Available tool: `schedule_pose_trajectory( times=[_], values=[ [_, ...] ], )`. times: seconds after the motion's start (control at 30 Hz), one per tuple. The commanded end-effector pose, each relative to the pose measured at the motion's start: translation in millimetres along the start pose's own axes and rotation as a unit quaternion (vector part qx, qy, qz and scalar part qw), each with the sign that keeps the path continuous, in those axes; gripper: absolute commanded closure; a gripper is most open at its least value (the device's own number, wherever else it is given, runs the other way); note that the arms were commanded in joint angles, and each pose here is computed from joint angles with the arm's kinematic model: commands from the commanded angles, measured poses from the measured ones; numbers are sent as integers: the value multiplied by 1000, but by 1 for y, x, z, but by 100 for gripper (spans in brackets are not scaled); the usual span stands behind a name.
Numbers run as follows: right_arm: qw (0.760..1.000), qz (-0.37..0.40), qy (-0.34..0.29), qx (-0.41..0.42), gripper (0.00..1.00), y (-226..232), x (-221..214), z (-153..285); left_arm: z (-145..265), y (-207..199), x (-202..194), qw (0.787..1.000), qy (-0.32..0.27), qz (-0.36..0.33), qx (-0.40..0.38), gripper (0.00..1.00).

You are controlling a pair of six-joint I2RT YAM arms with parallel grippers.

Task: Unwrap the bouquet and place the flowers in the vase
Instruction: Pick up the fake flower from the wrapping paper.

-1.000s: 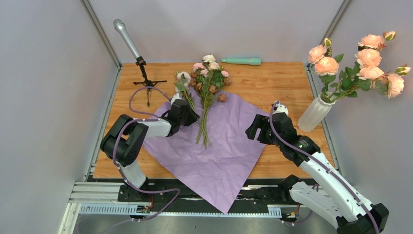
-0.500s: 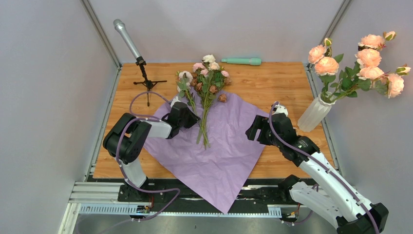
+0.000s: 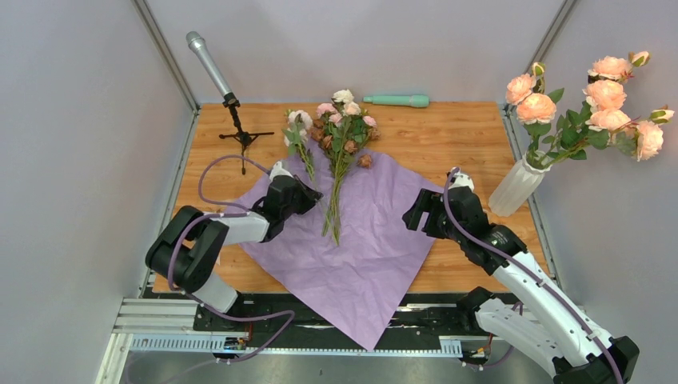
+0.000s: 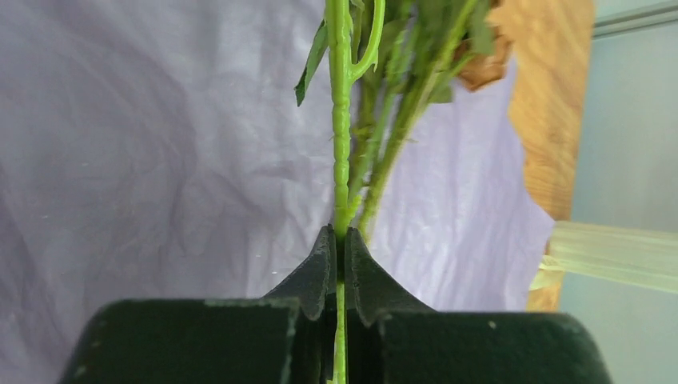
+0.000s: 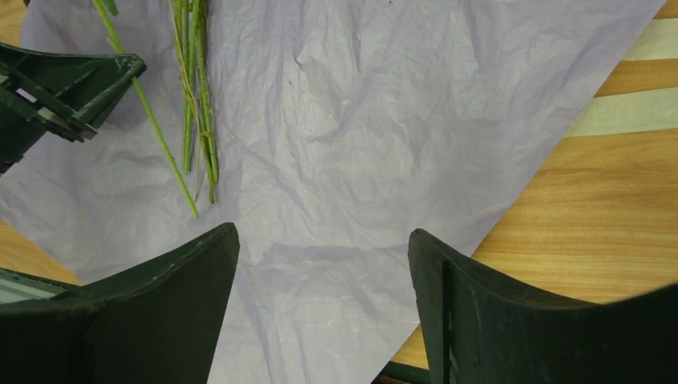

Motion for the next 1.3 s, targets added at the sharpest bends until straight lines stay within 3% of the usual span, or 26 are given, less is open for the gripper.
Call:
schedule_pose_trajectory(
  times=[0.0, 0.2, 0.33, 0.43, 0.63, 0.87, 1.07, 1.27],
  values=[
    [999, -4, -28, 32, 20, 7, 8, 0, 24, -39, 24, 992, -63, -43, -97, 100],
    [992, 25, -50, 112, 12, 25, 20, 3, 69, -65, 37, 975, -89, -107, -171, 100],
    [974, 66, -89, 200, 8, 44, 35, 14, 107, -94, 29, 947, -37, -177, -266, 100],
    [946, 101, -121, 284, 6, 63, 50, 27, 136, -111, 19, 920, -10, -205, -335, 100],
    [863, 135, -159, 461, 5, 102, 74, 60, 171, -122, -3, 883, 52, -197, -423, 100],
    [824, 113, -157, 533, 5, 123, 92, 68, 195, -138, -29, 843, 110, -216, -481, 100],
    [829, 88, -142, 533, 7, 131, 102, 59, 206, -145, -44, 815, 147, -228, -511, 100],
    [837, 74, -154, 521, 12, 132, 108, 57, 203, -138, -51, 814, 169, -241, -501, 100]
  ],
)
Point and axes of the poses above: each gripper's point midway between its finger pads, its own z axis back along the fingers, its own y axis along the line the jaws close on, x = y × z, the point moved 8 cm from there along z, back along the fingers, and after that the axes turned 8 degrees about z, right-handed, at the moved point
